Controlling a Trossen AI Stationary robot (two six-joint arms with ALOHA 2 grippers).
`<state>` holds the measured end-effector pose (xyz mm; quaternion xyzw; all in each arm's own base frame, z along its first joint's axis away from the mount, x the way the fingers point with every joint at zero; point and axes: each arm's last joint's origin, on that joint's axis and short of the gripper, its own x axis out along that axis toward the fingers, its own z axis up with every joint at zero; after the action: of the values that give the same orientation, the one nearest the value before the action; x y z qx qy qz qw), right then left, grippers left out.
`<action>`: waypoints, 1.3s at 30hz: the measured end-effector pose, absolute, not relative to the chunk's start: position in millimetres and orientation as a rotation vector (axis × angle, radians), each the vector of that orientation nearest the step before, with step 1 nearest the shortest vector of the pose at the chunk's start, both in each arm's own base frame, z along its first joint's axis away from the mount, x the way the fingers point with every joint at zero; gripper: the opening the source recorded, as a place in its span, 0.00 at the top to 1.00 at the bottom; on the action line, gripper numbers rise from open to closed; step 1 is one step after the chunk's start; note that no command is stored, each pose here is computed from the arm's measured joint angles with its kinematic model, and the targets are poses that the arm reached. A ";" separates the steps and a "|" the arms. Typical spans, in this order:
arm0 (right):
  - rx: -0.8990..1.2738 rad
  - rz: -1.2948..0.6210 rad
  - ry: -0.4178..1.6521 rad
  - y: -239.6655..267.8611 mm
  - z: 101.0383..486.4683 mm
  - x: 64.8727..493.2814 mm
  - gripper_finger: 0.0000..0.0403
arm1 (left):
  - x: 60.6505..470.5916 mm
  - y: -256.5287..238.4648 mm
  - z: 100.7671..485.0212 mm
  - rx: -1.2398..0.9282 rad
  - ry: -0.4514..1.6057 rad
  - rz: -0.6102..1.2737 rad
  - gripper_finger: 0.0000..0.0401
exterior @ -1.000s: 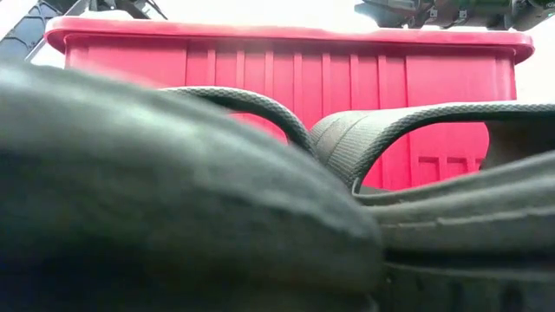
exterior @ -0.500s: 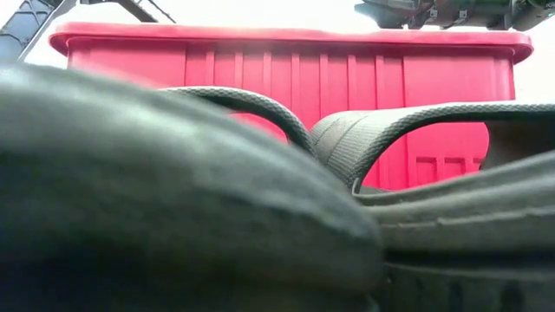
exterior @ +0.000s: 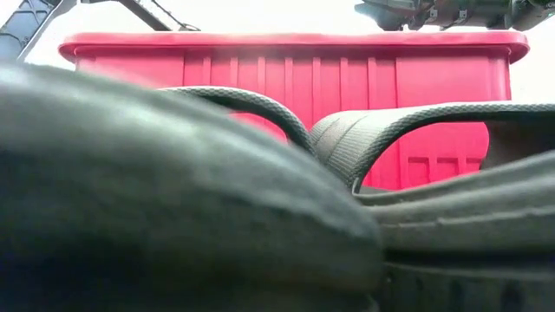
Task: Pick and place slides into bin
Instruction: Put the pink slide into the red bin
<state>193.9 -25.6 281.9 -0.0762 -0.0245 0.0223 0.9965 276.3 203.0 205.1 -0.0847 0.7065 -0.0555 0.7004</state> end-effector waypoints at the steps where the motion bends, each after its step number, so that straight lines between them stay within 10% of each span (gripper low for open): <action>1: -0.152 0.045 -0.049 -25.6 281.9 193.9 0.63 | 276.3 202.9 205.1 -0.191 1.573 -0.123 0.48; 39: -0.141 0.045 -0.049 -25.5 281.9 193.9 0.63 | 267.9 201.2 206.2 -0.153 1.723 -0.066 0.48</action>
<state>193.9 -25.5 281.9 -0.0703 -0.0246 0.0226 0.9970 267.9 201.2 206.2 -0.0672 0.7579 -0.0290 0.6483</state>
